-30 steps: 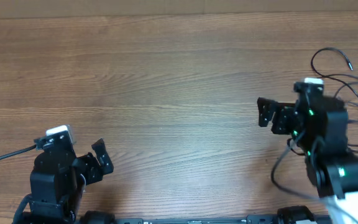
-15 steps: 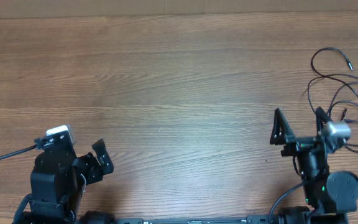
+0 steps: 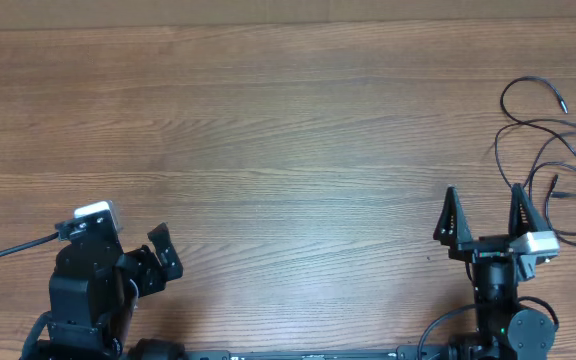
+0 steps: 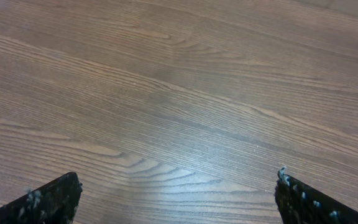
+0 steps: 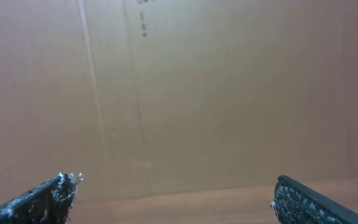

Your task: Untangle cables

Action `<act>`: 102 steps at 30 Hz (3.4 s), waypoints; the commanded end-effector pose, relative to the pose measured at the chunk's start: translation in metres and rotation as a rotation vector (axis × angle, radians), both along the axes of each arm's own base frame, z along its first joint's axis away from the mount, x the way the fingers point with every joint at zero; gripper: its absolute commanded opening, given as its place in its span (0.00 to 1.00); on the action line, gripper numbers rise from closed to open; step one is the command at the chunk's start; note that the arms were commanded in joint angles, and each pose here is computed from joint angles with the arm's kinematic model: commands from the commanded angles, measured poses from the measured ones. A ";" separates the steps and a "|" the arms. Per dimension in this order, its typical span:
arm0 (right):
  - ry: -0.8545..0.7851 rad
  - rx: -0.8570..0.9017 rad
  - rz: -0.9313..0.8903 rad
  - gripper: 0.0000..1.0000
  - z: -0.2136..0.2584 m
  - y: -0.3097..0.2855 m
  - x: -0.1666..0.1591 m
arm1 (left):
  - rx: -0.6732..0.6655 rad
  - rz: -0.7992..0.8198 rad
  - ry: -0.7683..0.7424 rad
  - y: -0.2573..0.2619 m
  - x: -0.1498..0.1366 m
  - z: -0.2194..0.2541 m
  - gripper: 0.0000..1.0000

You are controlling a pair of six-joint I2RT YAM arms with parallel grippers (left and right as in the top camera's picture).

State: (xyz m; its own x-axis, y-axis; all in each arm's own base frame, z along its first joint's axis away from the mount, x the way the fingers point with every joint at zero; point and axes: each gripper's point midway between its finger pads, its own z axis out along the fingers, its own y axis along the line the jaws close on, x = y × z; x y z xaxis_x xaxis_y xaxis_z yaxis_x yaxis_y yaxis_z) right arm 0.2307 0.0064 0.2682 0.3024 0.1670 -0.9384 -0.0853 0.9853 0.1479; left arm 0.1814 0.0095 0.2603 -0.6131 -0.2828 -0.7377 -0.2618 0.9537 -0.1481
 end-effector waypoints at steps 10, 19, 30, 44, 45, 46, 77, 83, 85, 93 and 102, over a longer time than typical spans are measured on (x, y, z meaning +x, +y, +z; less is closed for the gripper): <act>0.198 -0.195 0.017 1.00 -0.066 0.009 0.014 | 0.015 -0.003 0.000 0.001 0.000 0.000 1.00; 0.324 -0.155 0.034 1.00 -0.097 0.009 0.015 | 0.015 -0.003 -0.001 0.001 0.001 0.000 0.99; 0.324 -0.155 0.034 1.00 -0.097 0.009 0.015 | 0.015 -0.003 0.000 0.001 0.000 0.000 1.00; 0.324 -0.155 0.034 1.00 -0.097 0.009 0.015 | 0.015 -0.003 0.000 0.001 0.000 0.000 1.00; 0.324 -0.155 0.034 1.00 -0.097 0.009 0.015 | 0.015 -0.003 0.000 0.001 0.000 0.000 1.00; 0.324 -0.155 0.034 1.00 -0.097 0.009 0.015 | 0.015 -0.003 0.000 0.001 0.000 0.000 0.99; 0.324 -0.155 0.034 1.00 -0.097 0.009 0.015 | 0.020 -0.032 -0.531 0.006 0.033 -0.035 0.99; 0.324 -0.155 0.034 1.00 -0.097 0.009 0.015 | 0.035 -0.037 -0.703 0.008 0.044 -0.035 1.00; 0.324 -0.155 0.034 1.00 -0.097 0.009 0.015 | 0.044 -0.037 -0.735 0.008 0.048 -0.035 1.00; 0.324 -0.155 0.034 1.00 -0.097 0.009 0.015 | 0.249 -0.136 -0.901 0.001 0.056 -0.023 1.00; 0.324 -0.155 0.034 1.00 -0.097 0.009 0.015 | 0.300 -0.165 -0.786 0.002 0.064 -0.063 1.00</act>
